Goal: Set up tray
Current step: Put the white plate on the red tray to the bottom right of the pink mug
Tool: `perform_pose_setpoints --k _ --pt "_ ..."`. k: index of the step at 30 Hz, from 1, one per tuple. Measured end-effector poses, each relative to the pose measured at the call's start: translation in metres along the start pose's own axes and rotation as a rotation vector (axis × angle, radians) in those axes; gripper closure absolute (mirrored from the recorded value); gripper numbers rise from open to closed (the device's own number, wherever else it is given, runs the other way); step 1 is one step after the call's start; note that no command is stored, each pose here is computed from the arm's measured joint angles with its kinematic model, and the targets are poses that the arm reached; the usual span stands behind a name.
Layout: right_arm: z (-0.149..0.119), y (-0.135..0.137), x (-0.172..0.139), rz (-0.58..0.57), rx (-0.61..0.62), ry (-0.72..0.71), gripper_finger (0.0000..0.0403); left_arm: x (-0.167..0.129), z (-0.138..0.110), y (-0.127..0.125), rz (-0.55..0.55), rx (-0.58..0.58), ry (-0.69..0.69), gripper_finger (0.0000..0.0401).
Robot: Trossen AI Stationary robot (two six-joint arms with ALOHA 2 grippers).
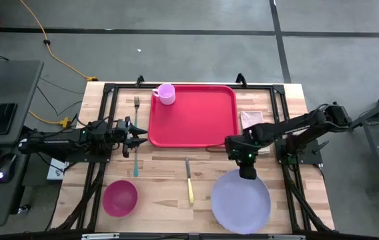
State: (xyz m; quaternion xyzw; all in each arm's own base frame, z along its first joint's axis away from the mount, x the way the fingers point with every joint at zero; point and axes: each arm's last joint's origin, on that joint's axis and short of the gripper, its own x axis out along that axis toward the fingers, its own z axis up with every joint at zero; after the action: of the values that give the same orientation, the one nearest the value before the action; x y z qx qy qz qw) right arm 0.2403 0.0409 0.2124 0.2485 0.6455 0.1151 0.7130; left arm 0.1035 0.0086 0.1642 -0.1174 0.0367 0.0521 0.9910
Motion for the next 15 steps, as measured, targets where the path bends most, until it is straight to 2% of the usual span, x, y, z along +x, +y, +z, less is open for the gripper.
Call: perform_pose_setpoints --k 9,15 --pt "0.029 -0.006 -0.044 -0.019 0.106 -0.193 0.0403 0.0 0.0 0.0 -0.001 0.016 0.003 0.019" --pt "0.042 -0.022 -0.073 -0.031 0.204 -0.307 0.0403 0.0 0.0 0.0 -0.001 0.019 0.004 0.019"
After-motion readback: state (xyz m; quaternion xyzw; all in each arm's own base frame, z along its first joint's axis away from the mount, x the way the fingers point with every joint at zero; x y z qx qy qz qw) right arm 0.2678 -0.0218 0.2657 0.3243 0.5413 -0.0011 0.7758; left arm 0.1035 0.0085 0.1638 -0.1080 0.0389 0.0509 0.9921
